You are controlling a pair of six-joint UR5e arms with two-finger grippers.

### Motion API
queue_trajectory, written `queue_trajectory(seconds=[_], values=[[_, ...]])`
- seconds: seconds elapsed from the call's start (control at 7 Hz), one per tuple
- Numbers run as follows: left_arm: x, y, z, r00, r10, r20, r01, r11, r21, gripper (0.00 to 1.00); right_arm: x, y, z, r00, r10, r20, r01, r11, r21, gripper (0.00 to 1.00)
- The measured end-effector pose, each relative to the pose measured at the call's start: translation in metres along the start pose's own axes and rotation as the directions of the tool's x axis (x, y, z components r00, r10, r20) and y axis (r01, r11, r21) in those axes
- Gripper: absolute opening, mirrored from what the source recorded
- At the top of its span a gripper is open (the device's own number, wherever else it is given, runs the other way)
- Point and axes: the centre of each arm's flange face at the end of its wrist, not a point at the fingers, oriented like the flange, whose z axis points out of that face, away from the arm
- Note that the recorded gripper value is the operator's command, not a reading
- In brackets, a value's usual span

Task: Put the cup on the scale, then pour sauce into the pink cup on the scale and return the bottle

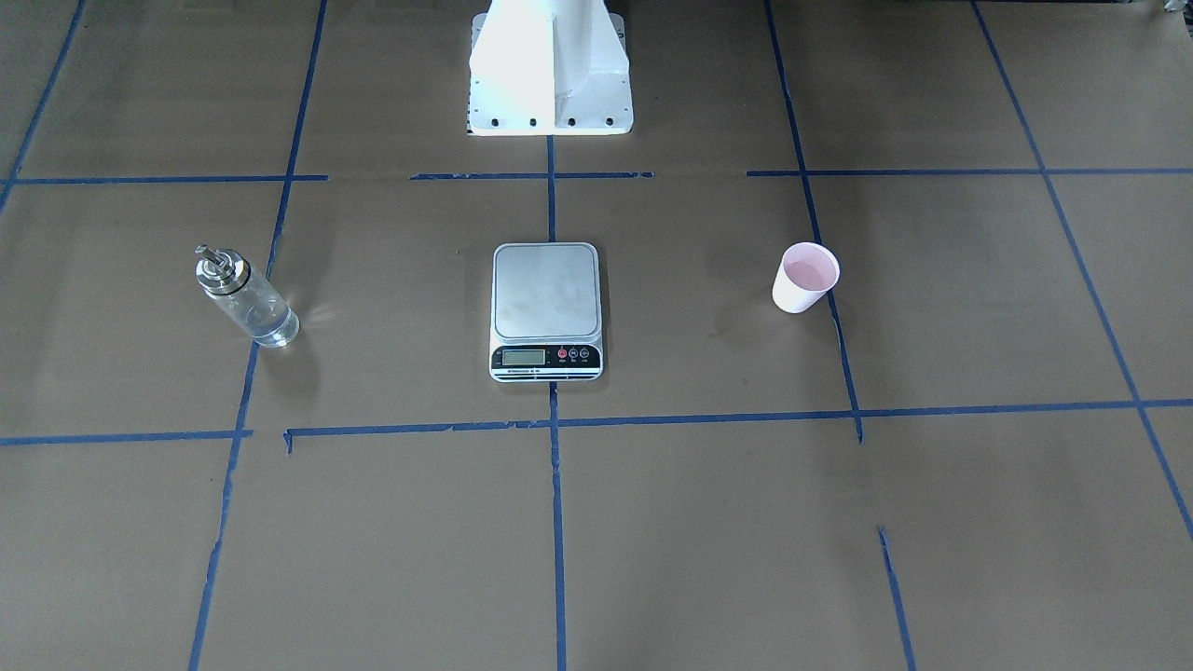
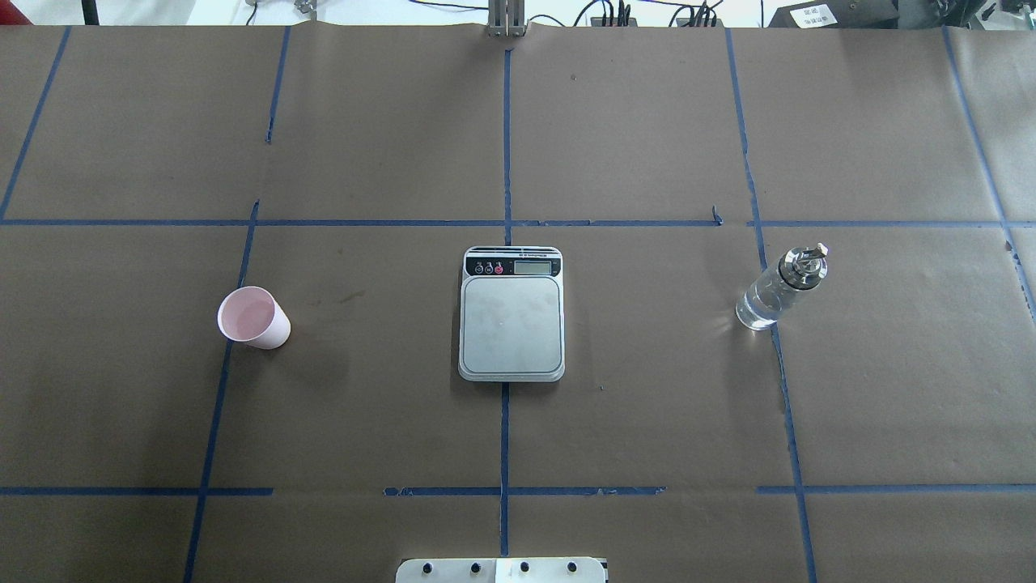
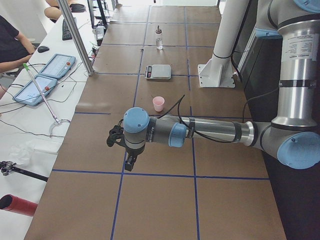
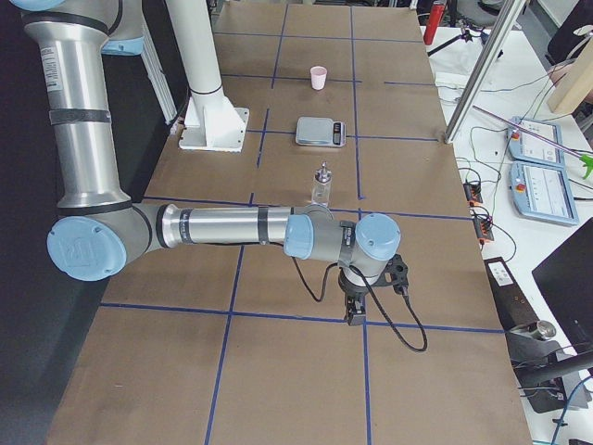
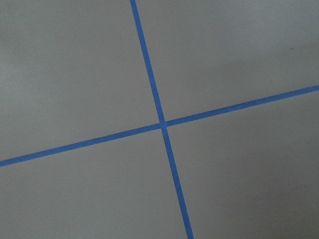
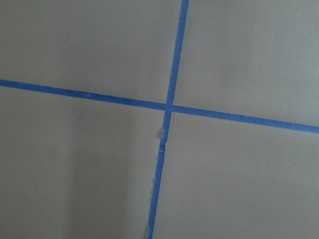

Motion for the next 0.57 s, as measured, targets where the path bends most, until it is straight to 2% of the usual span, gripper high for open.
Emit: queue_trajectory(seconds=[0.14, 0.29, 0.57], values=[[0.028, -0.009, 0.002, 0.997, -0.009, -0.082, 0.01, 1.0, 0.014, 1.0, -0.006, 0.002, -0.003, 1.0, -0.007, 0.018, 0.006, 1.0, 0.011, 1.0], [0.074, -0.022, 0.011, 0.988, -0.039, -0.148, 0.039, 0.999, 0.0, 1.0, -0.014, 0.005, -0.009, 1.0, -0.015, 0.026, 0.014, 1.0, 0.026, 1.0], [0.17, -0.033, 0.05, 0.976, -0.05, -0.211, 0.042, 0.998, -0.039, 1.0, -0.029, 0.015, -0.02, 0.999, -0.006, 0.046, 0.003, 0.999, 0.053, 1.0]])
